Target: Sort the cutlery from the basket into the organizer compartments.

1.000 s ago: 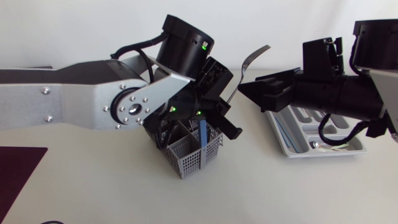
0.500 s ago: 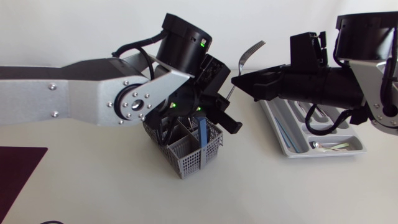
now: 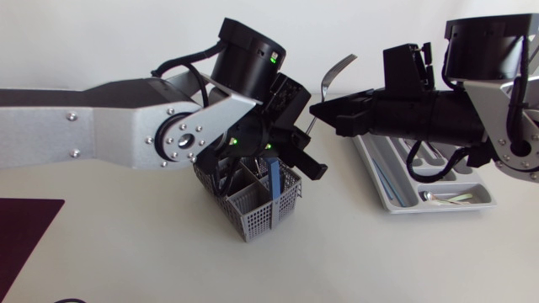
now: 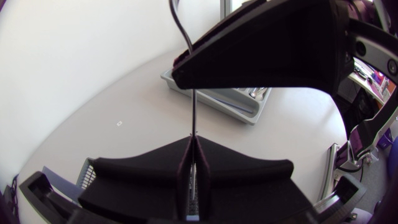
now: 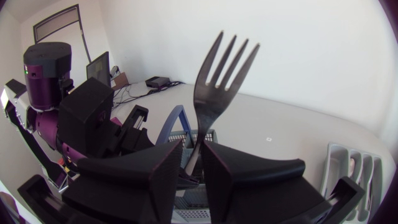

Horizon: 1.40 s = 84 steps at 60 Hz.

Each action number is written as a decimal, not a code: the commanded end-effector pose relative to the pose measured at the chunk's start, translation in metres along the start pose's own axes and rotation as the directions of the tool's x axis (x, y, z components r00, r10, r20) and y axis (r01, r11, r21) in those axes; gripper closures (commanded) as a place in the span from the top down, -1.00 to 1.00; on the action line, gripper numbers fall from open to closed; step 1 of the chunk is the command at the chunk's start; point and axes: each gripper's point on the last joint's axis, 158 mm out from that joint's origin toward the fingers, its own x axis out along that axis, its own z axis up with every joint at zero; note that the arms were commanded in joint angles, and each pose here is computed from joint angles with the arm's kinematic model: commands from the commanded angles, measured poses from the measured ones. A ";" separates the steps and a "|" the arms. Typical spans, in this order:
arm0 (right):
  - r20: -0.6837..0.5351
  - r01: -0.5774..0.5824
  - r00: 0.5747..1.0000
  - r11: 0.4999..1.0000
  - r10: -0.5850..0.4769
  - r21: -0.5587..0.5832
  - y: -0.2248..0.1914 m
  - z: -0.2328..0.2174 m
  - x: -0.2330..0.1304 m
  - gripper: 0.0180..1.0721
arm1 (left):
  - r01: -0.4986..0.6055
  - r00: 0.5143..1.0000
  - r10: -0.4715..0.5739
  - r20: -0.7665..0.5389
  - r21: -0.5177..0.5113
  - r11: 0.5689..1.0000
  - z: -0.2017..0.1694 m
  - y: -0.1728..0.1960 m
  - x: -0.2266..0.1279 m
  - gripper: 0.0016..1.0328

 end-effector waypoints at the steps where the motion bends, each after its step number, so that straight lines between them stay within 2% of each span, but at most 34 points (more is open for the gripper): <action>1: 0.002 -0.032 0.999 0.999 0.032 0.025 0.007 0.004 0.002 -0.79 | -0.004 0.999 0.006 0.038 -0.035 0.999 0.017 0.005 0.002 -0.94; 5: -0.002 -0.037 0.999 0.999 0.037 0.027 0.008 0.003 0.003 -0.89 | -0.004 0.999 0.005 0.035 -0.036 0.999 0.015 0.005 0.002 -0.94; 29: -0.007 -0.044 0.999 0.999 0.044 0.025 0.011 0.002 0.003 -0.89 | -0.006 0.999 0.008 0.033 -0.039 0.999 0.014 0.006 0.002 -0.92; 42: 0.000 -0.016 1.000 1.000 0.016 0.025 0.001 0.005 -0.005 -0.89 | -0.031 0.997 0.035 0.070 -0.057 0.998 0.027 0.020 -0.012 0.09; 45: -0.001 -0.006 1.000 1.000 0.006 0.029 -0.003 0.005 -0.008 -0.89 | -0.039 0.996 0.044 0.082 -0.059 0.997 0.030 0.025 -0.017 0.25; 51: -0.007 0.028 1.000 0.999 -0.028 0.028 -0.017 0.007 -0.016 -0.89 | -0.075 0.991 0.082 0.109 -0.059 0.995 0.038 0.037 -0.030 0.41; 65: -0.069 0.185 0.980 0.983 -0.184 0.009 -0.080 0.004 -0.044 -0.89 | -0.168 0.971 0.176 0.162 -0.064 0.984 0.052 0.075 -0.068 0.50; 84: -0.120 0.277 0.953 0.961 -0.277 -0.019 -0.124 -0.011 -0.067 -0.89 | -0.215 0.962 0.225 0.157 -0.077 0.974 0.038 0.096 -0.090 0.50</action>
